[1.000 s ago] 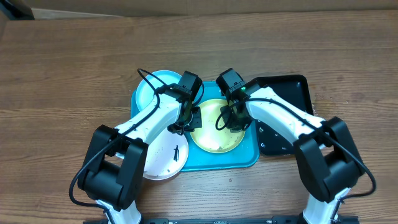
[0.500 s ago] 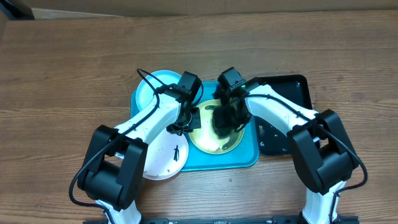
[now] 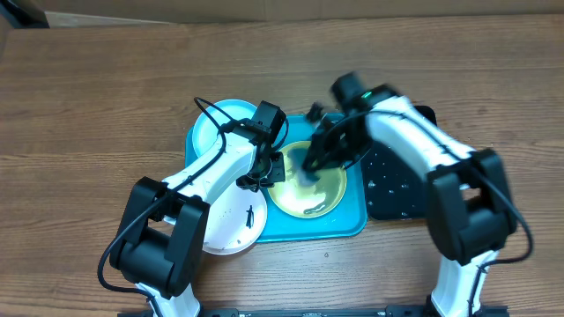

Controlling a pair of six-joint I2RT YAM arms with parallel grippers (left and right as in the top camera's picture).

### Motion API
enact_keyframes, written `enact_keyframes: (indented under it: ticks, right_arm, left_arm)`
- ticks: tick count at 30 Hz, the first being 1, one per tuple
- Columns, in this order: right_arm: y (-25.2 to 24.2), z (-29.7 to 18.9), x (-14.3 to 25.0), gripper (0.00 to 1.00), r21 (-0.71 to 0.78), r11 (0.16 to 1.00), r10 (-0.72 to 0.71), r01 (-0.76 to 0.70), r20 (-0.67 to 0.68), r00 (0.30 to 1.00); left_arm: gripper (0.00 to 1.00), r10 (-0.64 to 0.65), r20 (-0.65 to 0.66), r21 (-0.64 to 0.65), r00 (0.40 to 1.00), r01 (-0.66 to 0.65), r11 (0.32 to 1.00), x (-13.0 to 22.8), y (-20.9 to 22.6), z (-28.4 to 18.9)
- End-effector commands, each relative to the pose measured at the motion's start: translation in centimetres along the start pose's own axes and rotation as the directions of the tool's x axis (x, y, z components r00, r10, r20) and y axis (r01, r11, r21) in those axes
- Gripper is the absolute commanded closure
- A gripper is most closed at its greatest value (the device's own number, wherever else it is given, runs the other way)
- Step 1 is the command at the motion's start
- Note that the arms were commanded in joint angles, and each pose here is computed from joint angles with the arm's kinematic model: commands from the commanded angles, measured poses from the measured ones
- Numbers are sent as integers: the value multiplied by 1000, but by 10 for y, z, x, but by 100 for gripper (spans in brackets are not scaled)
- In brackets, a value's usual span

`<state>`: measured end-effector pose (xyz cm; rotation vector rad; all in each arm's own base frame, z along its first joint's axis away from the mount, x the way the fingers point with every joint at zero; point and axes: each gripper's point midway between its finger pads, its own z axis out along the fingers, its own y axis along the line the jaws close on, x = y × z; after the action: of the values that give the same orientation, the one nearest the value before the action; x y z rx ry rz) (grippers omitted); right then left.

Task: Clean dirty plates on tray and stack at the side
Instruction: 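Scrub the yellow plate surface with the sponge in right gripper, then return the sponge to the black tray with right gripper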

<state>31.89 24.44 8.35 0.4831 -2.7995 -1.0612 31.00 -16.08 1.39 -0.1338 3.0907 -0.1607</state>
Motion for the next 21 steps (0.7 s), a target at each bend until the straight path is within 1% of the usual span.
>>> enact_keyframes:
  ticks: [1, 3, 4, 7, 9, 11, 14, 17, 21]
  right_arm:
    - [-10, -64, -12, 96, 119, 993, -31, 14, 136, 990]
    - [-38, -92, -5, 96, 212, 975, 26, -63, 172, 985]
    - [-64, -112, 4, 96, 282, 949, 87, -141, 194, 977]
    - [-107, -135, 20, 96, 405, 879, 178, -252, 211, 961]
    - [-133, -147, 31, 96, 478, 812, 245, -335, 241, 939]
    - [-151, -154, 40, 96, 518, 756, 298, -400, 272, 915]
    - [-167, -147, 49, 96, 541, 731, 318, -416, 269, 909]
    - [-185, -122, 58, 96, 543, 730, 323, -415, 261, 910]
    - [-191, -107, 61, 96, 522, 746, 323, -414, 261, 910]
  left_arm:
    - [96, 3, -19, -10, 1000, -3, 1000, 4, 2, 6]
    - [96, 3, -19, -11, 1000, -3, 1000, 4, 2, 6]
    - [96, 3, -18, -11, 1000, -3, 1000, 4, 2, 6]
    - [96, 3, -14, -8, 1000, -3, 1000, 3, 1, 6]
    - [96, 3, -9, -5, 1000, -3, 1000, 1, 0, 6]
    - [96, 4, -6, -3, 1000, -4, 1000, 1, 0, 6]
    - [95, 3, -5, -2, 1000, -3, 1000, 0, 0, 6]
    - [95, 4, 1, 1, 1000, -4, 1000, -1, -1, 6]
    - [95, 4, 1, 1, 1000, -4, 1000, -1, -1, 6]
